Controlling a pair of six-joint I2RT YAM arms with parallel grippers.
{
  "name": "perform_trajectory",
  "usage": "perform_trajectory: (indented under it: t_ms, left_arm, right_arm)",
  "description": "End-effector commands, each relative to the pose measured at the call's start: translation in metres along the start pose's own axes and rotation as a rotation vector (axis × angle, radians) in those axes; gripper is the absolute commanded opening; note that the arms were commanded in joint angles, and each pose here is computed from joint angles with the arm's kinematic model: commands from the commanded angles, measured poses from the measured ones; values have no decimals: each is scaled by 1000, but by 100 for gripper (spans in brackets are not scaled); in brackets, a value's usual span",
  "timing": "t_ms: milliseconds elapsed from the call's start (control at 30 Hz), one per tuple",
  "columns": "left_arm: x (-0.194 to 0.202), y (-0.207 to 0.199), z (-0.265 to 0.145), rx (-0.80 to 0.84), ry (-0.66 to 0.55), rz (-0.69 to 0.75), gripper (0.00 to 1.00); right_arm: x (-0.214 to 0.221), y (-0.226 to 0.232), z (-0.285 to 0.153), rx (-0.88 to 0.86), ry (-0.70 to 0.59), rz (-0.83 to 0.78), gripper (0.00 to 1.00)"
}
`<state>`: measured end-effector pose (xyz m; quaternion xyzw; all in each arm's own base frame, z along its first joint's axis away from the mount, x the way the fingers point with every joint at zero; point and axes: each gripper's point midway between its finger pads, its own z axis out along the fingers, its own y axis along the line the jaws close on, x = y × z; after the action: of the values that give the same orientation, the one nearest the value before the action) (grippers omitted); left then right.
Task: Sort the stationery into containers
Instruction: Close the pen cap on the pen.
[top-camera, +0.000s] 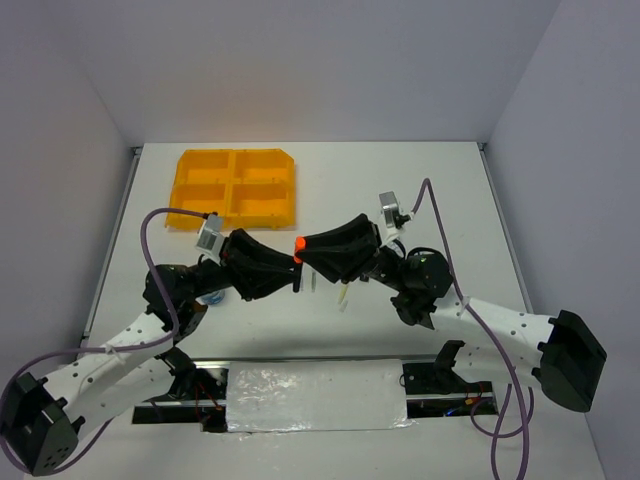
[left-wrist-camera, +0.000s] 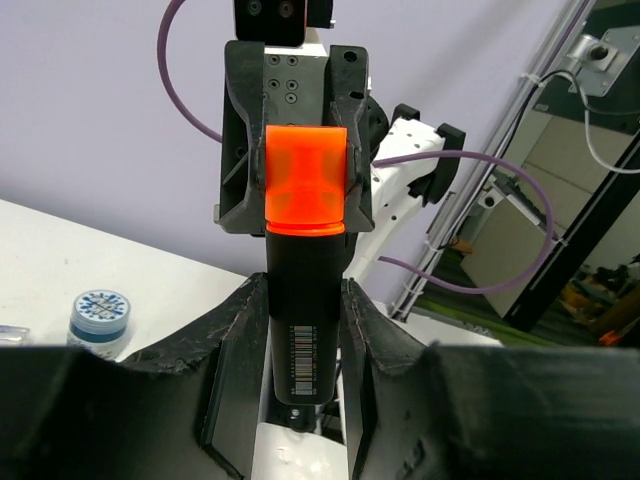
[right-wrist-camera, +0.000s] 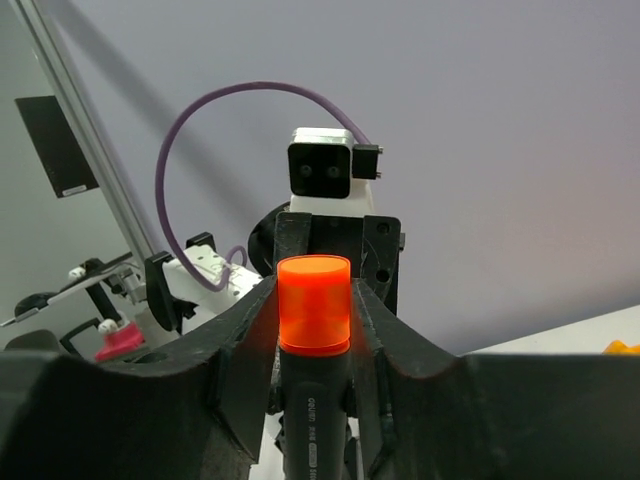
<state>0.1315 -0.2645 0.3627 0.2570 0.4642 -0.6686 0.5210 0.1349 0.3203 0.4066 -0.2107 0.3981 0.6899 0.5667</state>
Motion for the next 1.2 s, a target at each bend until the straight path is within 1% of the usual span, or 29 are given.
perform_trajectory:
  t_ms: [0,167,267,300,333,433,467,500,533,567,667,700,767,800,933,1033,1167]
  left_arm:
    - [-32,-13,5,15,-80,151,0]
    - [-31,-12,8,5,-32,195,0]
    - [-27,-10,9,1,-5,196,0]
    - [-27,-10,8,-4,-1,198,0]
    - [-27,-7,8,-16,-2,213,0]
    - [-27,0,5,-74,11,229,0]
    - [-30,6,5,-113,0,262,0]
    - [-28,11,1,-155,12,262,0]
    - [-34,19,-1,-205,-7,300,0]
    - [-37,22,-3,-231,-15,316,0]
    - [-46,31,-9,-310,-38,366,0]
    - [-47,31,-10,-320,-43,375,0]
    - [-51,31,-10,-327,-49,404,0]
    - [-53,32,-9,-331,-49,411,0]
    - [-55,34,-6,-340,-31,446,0]
    - [-55,33,-5,-348,-23,454,0]
    - [-58,31,-7,-361,-28,465,0]
  right_arm:
    - [7,12,0,-47,4,-10,42]
    - [8,11,-1,-39,7,-12,50]
    - [3,10,1,-22,2,-25,56]
    - [1,9,1,-13,2,-34,61]
    - [-1,8,2,-1,-1,-37,63]
    - [-7,-4,1,87,-5,-52,68]
    - [-5,-14,0,153,-1,-48,69]
    - [-9,-16,0,182,-5,-65,71]
    - [-7,-20,0,214,7,-71,72]
    - [-5,-31,-1,284,24,-75,72]
    - [0,-35,-1,348,65,-93,78]
    - [-1,-39,0,393,63,-102,83]
    - [1,-42,6,443,104,-112,83]
    - [-1,-49,5,497,101,-130,84]
    - [0,-51,17,608,135,-162,83]
    - [-3,-58,21,689,141,-197,78]
    - [3,-65,26,736,173,-191,68]
